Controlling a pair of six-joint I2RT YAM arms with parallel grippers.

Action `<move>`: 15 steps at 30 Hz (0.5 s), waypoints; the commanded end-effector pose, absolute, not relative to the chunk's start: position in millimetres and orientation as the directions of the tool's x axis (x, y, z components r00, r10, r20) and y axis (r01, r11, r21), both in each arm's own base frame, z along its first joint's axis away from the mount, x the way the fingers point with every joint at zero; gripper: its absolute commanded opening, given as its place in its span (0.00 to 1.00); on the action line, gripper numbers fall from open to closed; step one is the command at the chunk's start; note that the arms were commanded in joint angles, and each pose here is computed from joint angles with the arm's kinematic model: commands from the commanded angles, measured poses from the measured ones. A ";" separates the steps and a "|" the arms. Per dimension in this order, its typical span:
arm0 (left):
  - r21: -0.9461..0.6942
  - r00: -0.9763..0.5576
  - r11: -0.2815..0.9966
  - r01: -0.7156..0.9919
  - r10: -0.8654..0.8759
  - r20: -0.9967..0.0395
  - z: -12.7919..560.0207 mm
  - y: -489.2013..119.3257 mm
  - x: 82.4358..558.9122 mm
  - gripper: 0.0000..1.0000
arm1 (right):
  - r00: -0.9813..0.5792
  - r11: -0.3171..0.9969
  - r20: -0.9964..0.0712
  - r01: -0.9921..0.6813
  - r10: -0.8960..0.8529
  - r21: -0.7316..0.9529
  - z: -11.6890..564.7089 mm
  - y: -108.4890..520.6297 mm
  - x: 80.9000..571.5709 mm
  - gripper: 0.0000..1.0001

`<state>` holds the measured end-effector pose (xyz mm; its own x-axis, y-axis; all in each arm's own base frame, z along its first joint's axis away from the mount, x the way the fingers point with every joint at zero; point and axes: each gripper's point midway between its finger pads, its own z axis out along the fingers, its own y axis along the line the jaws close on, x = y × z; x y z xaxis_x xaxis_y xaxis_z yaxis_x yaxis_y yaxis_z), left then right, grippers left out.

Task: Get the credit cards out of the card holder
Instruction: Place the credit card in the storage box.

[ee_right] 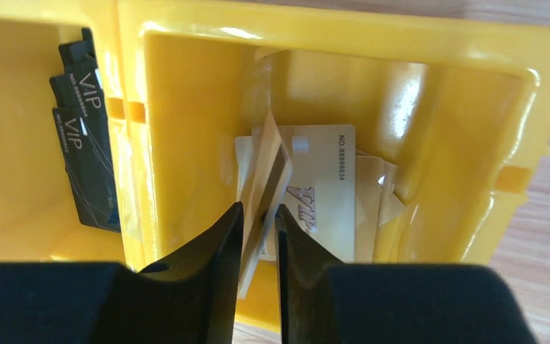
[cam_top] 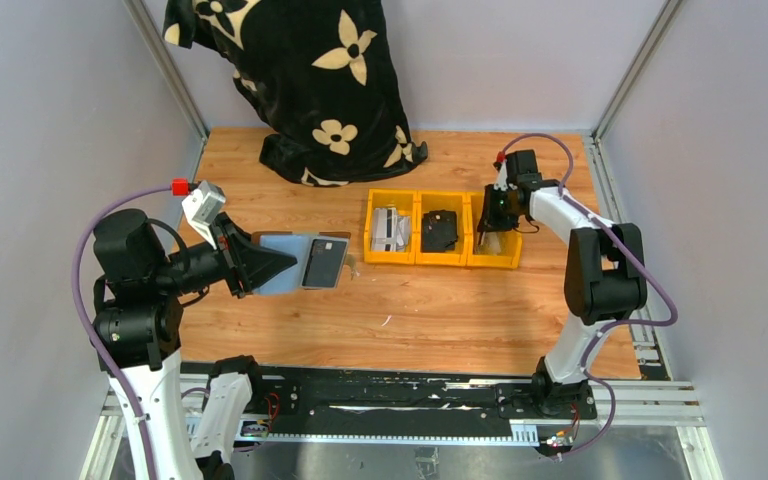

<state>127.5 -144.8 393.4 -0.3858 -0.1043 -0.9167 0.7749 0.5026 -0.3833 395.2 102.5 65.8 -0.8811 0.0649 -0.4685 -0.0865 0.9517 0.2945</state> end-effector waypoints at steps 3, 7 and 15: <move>-0.367 -0.367 0.460 0.809 -0.094 -0.926 403.0 -149.0 120.3 0.02 | -0.854 0.978 -0.515 -0.041 0.072 0.205 90.2 80.9 400.9 0.35; -0.354 -0.353 0.457 0.816 -0.091 -0.931 407.3 -149.6 118.2 0.02 | -0.789 0.979 -0.612 -0.072 0.062 0.192 140.4 85.9 400.3 0.37; -0.345 -0.344 0.475 0.809 -0.093 -0.934 416.0 -147.7 123.3 0.02 | -0.555 0.762 -0.813 -0.445 0.177 0.470 298.7 185.0 326.6 0.65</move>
